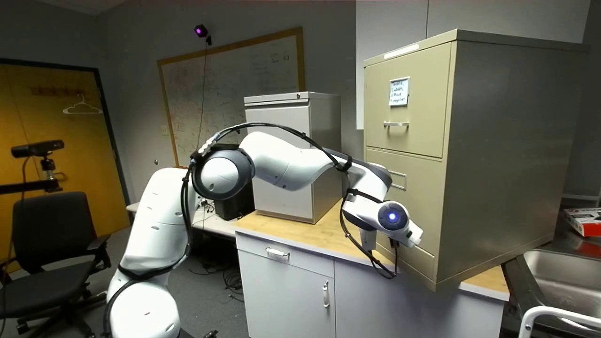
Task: Open the bottom drawer of the file cabinet on the right
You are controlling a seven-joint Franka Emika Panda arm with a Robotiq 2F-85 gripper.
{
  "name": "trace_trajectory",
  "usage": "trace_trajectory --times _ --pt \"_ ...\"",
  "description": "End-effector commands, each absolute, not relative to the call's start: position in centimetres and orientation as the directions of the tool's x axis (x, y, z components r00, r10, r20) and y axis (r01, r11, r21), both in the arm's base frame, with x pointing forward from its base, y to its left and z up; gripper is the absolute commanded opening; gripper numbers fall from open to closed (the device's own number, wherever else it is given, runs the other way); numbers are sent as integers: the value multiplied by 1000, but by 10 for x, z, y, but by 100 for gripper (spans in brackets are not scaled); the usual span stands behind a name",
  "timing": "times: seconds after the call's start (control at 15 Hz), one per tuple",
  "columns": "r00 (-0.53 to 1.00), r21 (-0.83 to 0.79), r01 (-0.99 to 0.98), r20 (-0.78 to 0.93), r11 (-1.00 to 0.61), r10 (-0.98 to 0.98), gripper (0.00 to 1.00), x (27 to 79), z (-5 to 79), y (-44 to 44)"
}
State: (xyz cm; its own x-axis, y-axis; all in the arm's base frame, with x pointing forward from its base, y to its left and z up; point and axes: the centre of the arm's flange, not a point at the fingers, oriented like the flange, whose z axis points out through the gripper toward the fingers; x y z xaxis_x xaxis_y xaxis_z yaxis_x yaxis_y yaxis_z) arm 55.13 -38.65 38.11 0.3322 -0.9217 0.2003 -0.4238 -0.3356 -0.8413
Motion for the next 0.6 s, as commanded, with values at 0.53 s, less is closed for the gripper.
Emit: trace_trajectory --times 0.53 --pt "289 -784 -399 384 -475 -877 100 511 424 -287"
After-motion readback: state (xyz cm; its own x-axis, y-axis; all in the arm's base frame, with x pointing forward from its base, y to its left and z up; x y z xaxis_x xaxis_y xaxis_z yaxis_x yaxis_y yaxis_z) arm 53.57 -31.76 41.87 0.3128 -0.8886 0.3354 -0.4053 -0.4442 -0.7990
